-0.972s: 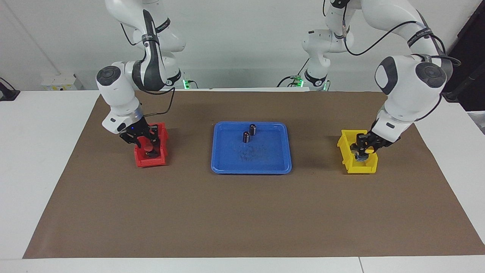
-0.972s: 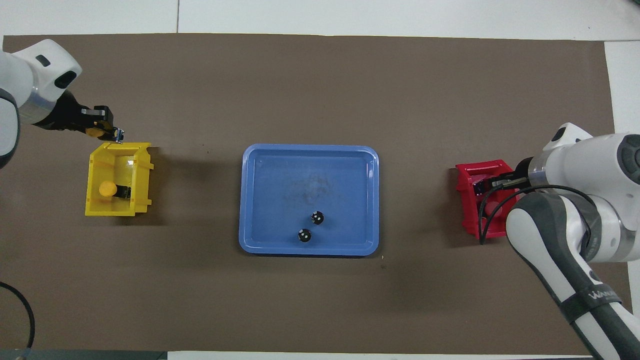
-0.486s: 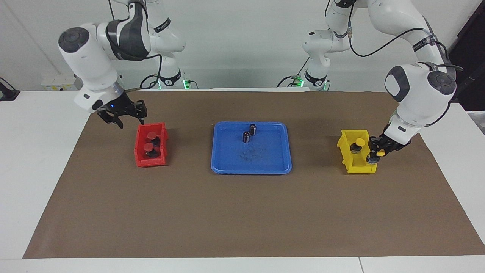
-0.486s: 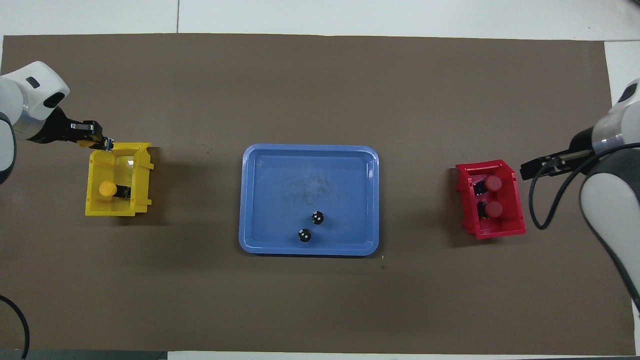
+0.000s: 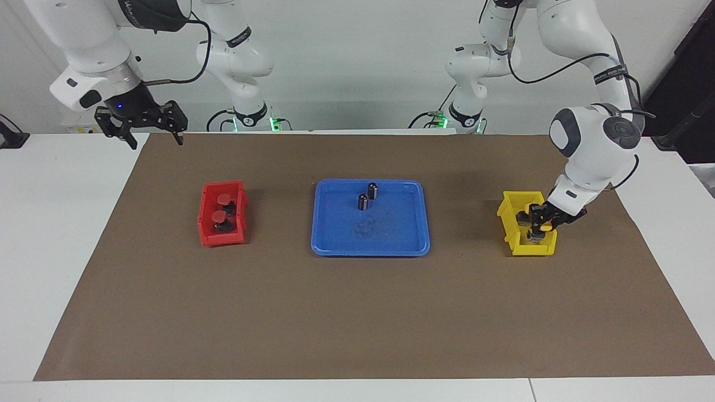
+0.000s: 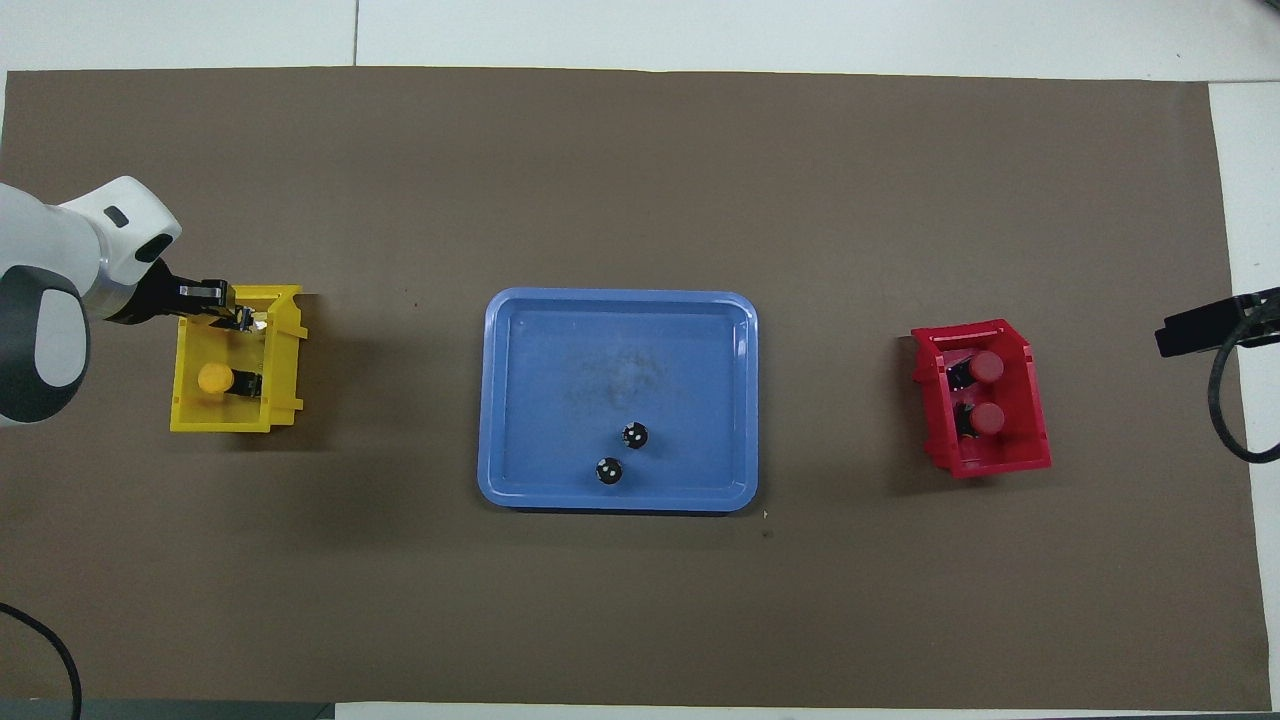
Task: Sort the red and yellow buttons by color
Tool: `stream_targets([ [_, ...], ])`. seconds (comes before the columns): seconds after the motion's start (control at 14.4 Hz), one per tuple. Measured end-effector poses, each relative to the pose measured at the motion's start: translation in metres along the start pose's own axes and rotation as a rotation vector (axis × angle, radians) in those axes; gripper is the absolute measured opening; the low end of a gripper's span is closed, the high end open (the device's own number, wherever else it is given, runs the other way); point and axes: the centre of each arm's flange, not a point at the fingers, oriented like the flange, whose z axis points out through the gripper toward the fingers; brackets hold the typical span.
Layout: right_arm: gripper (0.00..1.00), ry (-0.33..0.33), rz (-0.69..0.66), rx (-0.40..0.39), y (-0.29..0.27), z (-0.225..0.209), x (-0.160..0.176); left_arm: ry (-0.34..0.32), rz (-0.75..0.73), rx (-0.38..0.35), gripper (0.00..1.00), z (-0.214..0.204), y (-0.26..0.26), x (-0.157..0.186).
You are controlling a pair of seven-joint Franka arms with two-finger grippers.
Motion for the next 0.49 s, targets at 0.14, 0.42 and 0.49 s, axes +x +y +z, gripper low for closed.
stream_targets([
  [0.14,1.0,-0.008,0.002,-0.004,0.002,0.004,0.002,0.017,0.001,0.001,0.41,0.014,0.001,-0.004],
  [0.42,1.0,-0.017,0.002,-0.005,0.003,0.006,0.003,0.033,0.001,0.002,0.47,0.031,0.001,-0.005],
  [0.49,1.0,-0.017,0.002,-0.005,0.003,0.006,0.003,0.035,0.001,0.002,0.55,0.03,0.001,-0.005],
])
